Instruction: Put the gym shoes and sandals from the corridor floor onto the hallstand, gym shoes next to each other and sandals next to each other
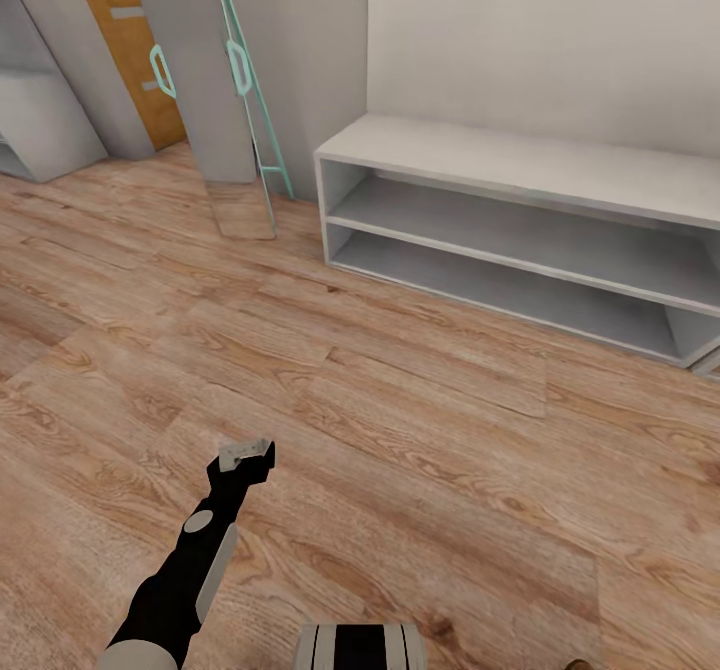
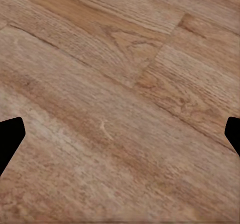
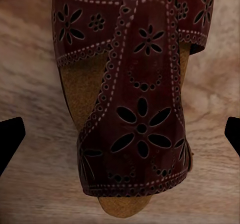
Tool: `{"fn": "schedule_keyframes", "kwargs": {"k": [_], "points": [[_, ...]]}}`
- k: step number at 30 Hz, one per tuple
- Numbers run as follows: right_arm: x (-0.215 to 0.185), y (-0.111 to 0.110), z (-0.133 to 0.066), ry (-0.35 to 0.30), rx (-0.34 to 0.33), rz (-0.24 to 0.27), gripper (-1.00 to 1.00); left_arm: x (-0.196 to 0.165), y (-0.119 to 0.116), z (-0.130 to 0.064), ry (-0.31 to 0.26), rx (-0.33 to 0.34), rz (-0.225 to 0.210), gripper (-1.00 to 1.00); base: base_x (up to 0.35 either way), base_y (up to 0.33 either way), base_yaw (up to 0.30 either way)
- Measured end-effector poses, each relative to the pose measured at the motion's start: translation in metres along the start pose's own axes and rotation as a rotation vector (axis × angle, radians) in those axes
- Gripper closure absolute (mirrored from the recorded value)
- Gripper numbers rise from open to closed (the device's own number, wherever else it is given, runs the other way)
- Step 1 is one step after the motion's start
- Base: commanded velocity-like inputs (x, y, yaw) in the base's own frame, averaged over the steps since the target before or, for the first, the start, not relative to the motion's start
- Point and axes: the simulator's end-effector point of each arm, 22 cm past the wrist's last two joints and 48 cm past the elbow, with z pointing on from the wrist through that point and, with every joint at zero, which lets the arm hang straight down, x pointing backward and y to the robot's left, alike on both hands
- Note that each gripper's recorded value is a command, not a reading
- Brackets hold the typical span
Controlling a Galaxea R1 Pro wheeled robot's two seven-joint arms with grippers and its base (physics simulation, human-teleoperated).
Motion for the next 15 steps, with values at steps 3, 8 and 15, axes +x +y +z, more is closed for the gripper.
{"fn": "schedule_keyframes", "kwargs": {"k": [3,8,15], "points": [[0.0,0.0,0.0,0.0,0.0,0.0,-1.0,-0.0001,0.0001,0.0,0.0,0.0,0.0,-1.0,0.0,0.0,0.0],[0.0,0.0,0.0,0.0,0.0,0.0,-1.0,-0.0002,0.0,0.0,0.0,0.0,0.0,-1.0,0.0,0.0,0.0],[0.0,0.0001,0.0,0.0,0.0,0.0,-1.0,-0.0002,0.0,0.0,0.0,0.0,0.0,-1.0,0.0,0.0,0.0]]}}
